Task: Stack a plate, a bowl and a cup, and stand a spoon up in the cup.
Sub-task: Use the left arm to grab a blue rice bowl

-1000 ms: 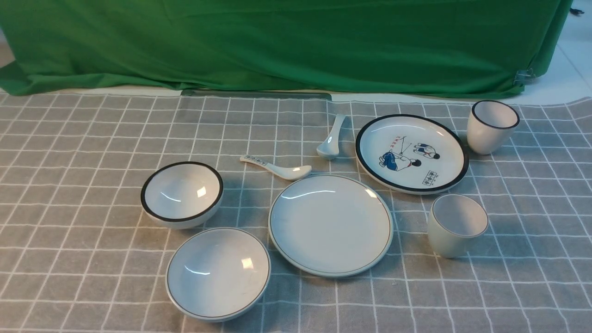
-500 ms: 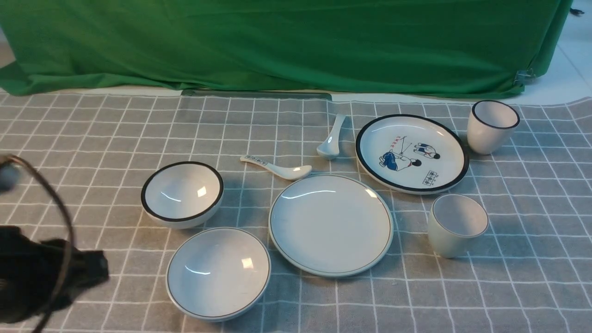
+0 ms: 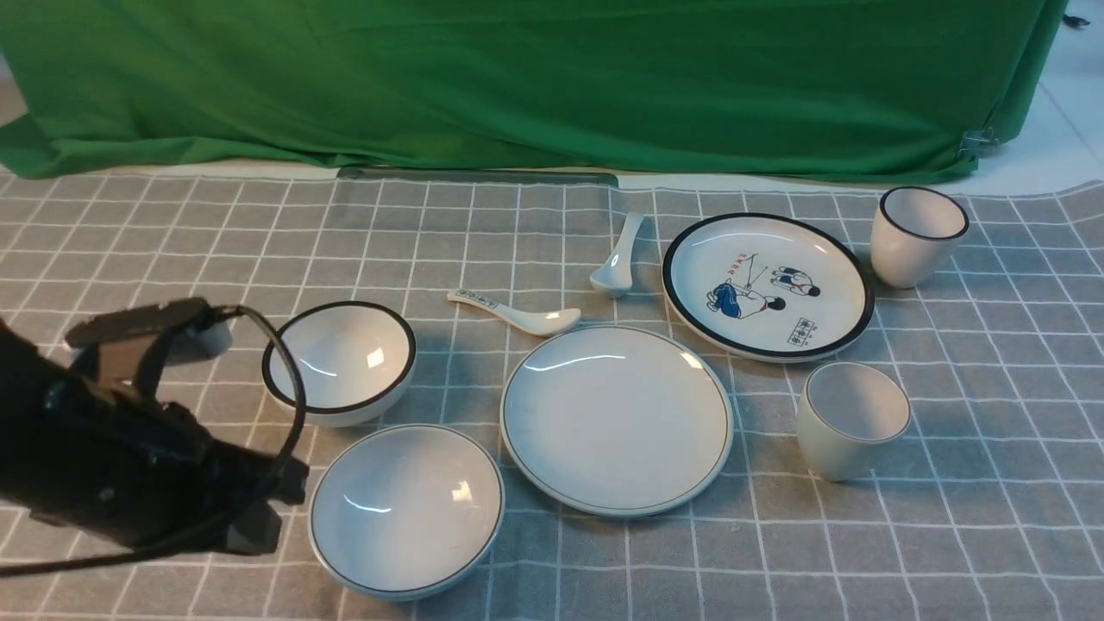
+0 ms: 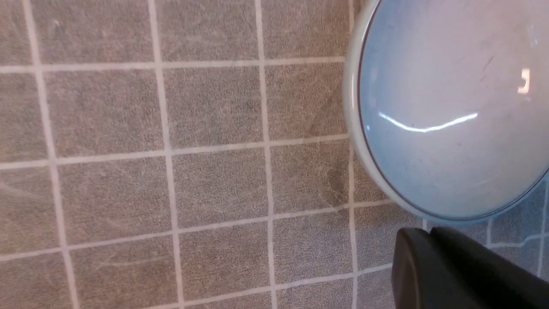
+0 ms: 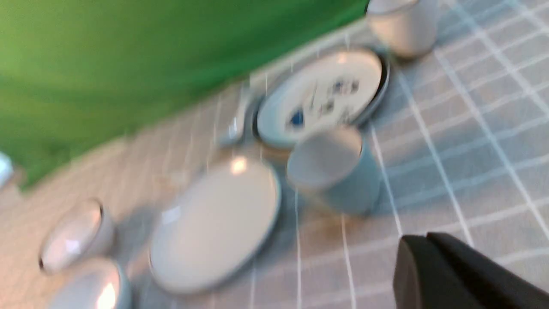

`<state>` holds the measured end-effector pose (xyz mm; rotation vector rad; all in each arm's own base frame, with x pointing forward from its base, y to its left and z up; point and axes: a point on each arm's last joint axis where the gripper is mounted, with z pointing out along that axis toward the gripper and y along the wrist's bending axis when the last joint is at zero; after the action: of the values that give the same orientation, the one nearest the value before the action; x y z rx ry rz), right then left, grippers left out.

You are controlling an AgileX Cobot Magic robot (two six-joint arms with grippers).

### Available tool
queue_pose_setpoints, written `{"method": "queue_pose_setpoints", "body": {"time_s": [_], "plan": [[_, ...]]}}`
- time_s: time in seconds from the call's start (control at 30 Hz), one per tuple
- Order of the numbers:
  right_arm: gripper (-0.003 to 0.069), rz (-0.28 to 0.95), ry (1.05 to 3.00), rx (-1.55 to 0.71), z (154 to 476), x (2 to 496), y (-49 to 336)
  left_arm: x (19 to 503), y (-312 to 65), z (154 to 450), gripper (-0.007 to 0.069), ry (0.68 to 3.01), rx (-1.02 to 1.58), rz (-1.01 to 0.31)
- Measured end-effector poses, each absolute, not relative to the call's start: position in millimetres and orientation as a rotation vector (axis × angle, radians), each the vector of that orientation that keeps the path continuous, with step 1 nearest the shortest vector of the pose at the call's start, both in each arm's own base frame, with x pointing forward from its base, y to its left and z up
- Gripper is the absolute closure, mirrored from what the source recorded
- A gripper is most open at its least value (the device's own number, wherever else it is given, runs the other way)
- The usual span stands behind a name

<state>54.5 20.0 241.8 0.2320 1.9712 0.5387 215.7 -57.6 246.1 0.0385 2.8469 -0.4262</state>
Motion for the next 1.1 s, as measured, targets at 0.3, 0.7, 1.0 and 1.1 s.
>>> {"method": "queue_pose_setpoints", "body": {"time_s": [0.3,0.7,1.0,1.1], "plan": [[0.0636,0.31,2.553,-0.352,281,111,47,258,-84,233,0.0572,2.91,0.231,-0.271],[0.0637,0.271,2.719,-0.624,250,142,73,278,-92,200,0.0209,2.919,0.183,-0.182],[0.0637,0.287,2.624,-0.631,253,148,80,286,-94,172,0.0331,2.986,0.179,-0.161],[0.0637,0.287,2.618,-0.631,253,148,80,286,-95,171,0.0476,2.993,0.163,-0.178]]}}
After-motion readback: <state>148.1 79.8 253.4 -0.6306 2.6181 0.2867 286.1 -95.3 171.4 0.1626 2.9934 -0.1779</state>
